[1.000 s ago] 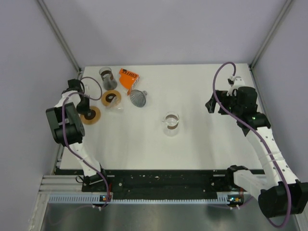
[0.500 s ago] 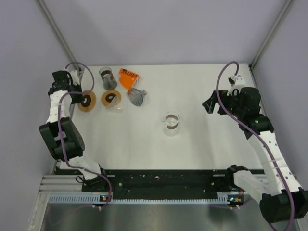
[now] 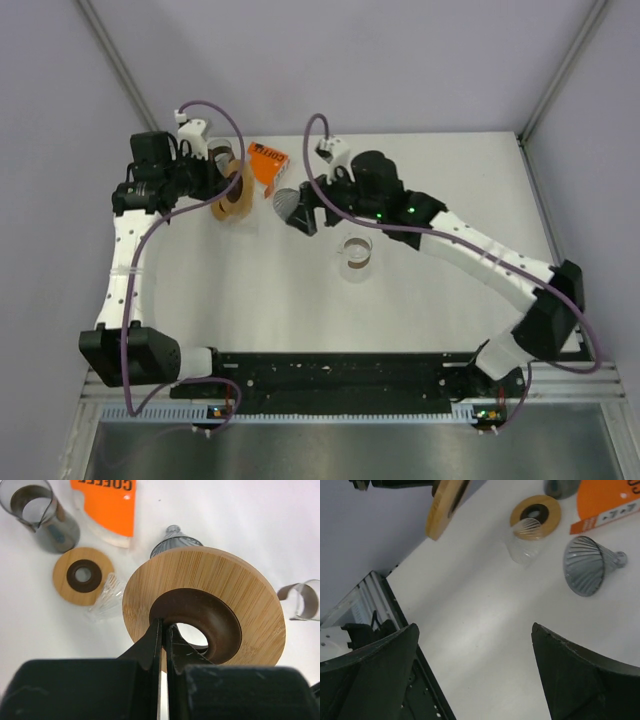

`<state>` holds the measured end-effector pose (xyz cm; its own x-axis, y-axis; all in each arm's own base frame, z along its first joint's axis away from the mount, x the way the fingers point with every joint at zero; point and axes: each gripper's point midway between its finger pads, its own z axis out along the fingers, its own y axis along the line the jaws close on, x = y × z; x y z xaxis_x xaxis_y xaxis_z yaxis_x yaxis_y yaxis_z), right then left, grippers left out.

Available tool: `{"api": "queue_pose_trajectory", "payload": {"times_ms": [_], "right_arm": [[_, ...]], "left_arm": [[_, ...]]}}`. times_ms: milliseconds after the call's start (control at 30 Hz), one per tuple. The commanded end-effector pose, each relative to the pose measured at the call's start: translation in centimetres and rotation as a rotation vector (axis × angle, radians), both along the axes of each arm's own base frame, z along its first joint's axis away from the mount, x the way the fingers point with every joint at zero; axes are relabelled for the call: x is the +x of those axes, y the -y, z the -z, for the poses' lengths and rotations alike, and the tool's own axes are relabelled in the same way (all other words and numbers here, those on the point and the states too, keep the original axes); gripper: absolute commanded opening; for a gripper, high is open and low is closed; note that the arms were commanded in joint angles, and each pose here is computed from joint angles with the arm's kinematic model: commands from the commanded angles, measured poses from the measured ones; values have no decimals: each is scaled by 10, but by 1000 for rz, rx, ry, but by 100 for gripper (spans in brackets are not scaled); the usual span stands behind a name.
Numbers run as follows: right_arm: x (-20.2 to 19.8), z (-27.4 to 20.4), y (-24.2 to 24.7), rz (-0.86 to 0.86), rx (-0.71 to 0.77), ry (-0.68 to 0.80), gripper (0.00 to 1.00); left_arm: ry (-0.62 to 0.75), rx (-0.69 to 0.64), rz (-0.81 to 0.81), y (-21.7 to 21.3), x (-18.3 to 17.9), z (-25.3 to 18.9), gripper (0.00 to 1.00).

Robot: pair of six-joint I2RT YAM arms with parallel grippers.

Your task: Place the coffee filter in the dripper

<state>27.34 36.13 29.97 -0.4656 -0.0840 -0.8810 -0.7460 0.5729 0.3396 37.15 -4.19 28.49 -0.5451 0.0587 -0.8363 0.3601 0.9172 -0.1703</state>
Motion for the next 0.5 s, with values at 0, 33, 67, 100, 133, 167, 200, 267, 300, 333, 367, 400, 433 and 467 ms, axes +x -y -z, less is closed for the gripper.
{"api": "queue_pose_trajectory", "payload": {"times_ms": [0, 33, 67, 100, 133, 167, 200, 267, 300, 333, 367, 400, 433, 467], "right_arm": [[2, -55, -74, -116, 201, 32, 94], [8, -54, -84, -118, 224, 22, 93], [14, -56, -92, -112, 244, 22, 91], [22, -55, -99, -100, 257, 19, 90], [27, -53, -105, -95, 267, 7, 88], [28, -54, -111, -104, 279, 2, 86], [30, -59, -117, -117, 310, 6, 84], [30, -63, -127, -146, 352, 0, 81], [30, -63, -130, -156, 364, -4, 79], [30, -64, -134, -164, 373, -9, 76], [32, -62, -136, -168, 372, -11, 74], [32, -63, -138, -174, 377, -16, 72], [34, -57, -142, -177, 370, -25, 68], [34, -57, -143, -179, 370, -27, 63]], "left_arm": [[58, -58, 60, 22, -16, -26, 0], [58, -58, 69, 26, -19, -27, 0], [55, -58, 67, 26, -21, -27, 0], [57, -57, 74, 29, -24, -28, 0], [58, -53, 77, 30, -26, -27, 0], [57, -49, 77, 30, -27, -26, 0], [57, -49, 77, 31, -28, -25, 0], [56, -46, 78, 32, -29, -23, 0], [54, -47, 76, 32, -29, -23, 0], [55, -45, 78, 33, -29, -22, 0], [55, -47, 74, 32, -29, -23, 0], [57, -47, 77, 33, -28, -22, 0], [55, -50, 78, 34, -28, -23, 0], [55, -53, 78, 34, -28, -23, 0]]}}
